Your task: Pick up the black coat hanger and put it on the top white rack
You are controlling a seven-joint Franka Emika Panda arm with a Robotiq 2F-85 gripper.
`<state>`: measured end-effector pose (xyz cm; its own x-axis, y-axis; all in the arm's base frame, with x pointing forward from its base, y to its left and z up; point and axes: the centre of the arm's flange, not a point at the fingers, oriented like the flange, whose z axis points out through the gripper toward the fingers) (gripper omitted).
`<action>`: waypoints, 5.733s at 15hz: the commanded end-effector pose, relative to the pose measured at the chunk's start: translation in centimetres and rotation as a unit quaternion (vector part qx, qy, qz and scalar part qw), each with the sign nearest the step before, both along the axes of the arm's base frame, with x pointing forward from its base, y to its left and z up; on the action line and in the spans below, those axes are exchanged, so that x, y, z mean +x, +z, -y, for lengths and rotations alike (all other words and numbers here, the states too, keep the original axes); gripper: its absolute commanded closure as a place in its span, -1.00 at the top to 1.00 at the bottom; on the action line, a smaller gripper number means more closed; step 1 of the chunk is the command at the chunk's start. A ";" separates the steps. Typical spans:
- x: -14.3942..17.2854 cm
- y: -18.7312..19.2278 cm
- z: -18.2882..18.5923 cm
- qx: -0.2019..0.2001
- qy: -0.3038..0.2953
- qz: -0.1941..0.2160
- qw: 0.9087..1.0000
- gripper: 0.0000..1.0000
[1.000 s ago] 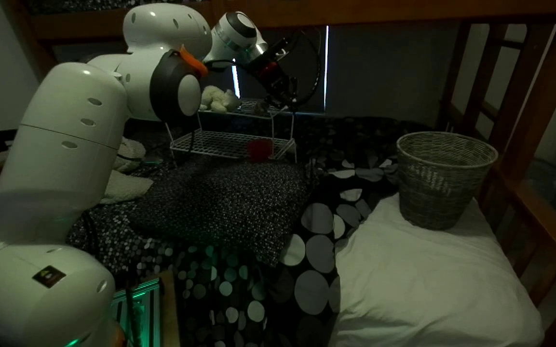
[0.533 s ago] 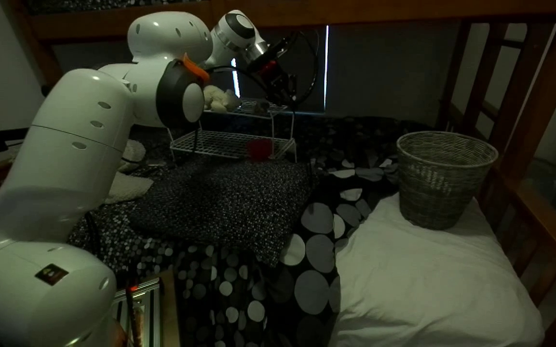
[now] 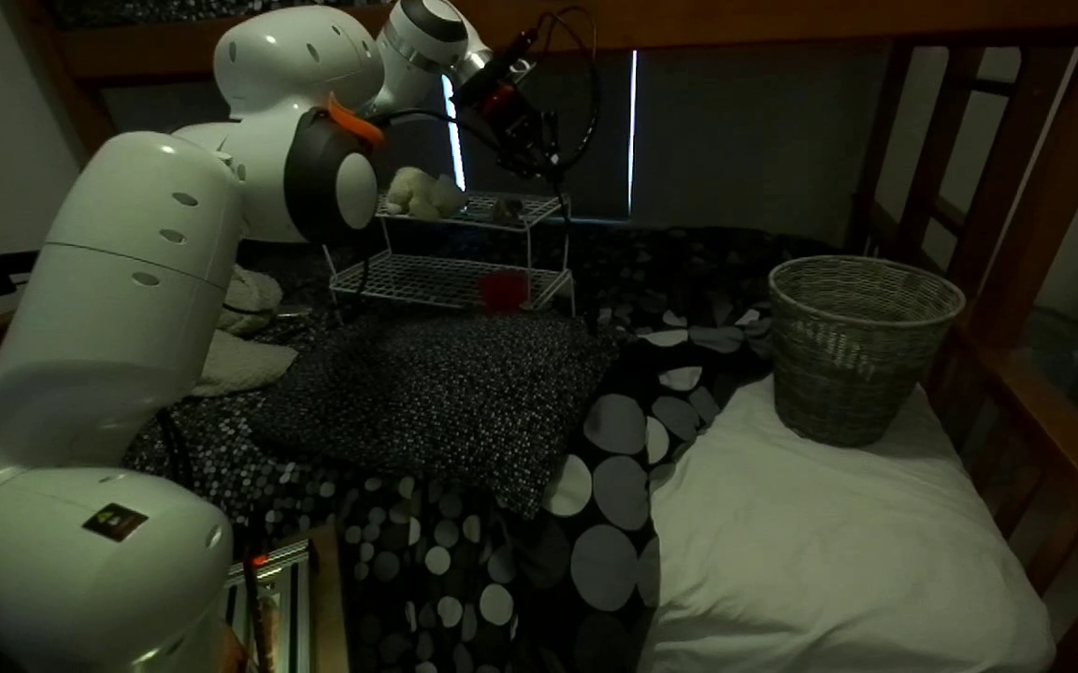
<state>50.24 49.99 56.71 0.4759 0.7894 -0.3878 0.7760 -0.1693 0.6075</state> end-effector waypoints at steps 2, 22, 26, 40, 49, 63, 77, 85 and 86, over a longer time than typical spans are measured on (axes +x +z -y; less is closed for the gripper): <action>-1.0 3.9 -2.9 -0.014 0.049 0.017 0.999 -0.97; -8.8 12.8 -10.6 -0.043 0.361 0.247 0.898 -0.97; -8.7 13.3 -10.9 -0.040 0.353 0.240 0.904 -0.89; -13.6 10.3 -11.0 -0.018 0.340 0.161 0.926 -0.97; -16.7 8.4 -13.9 0.003 0.355 0.165 0.920 -0.97; -20.2 10.2 -12.0 0.014 0.170 0.283 0.944 -0.97; -19.8 4.3 -15.2 -0.021 0.253 0.205 0.945 -0.97; -19.2 4.3 -17.1 0.006 0.359 0.188 0.914 0.39; -19.4 4.6 -17.3 0.018 0.377 0.185 0.908 0.53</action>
<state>31.72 67.71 60.68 -0.0049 0.9575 -0.2885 0.4124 0.2648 0.8717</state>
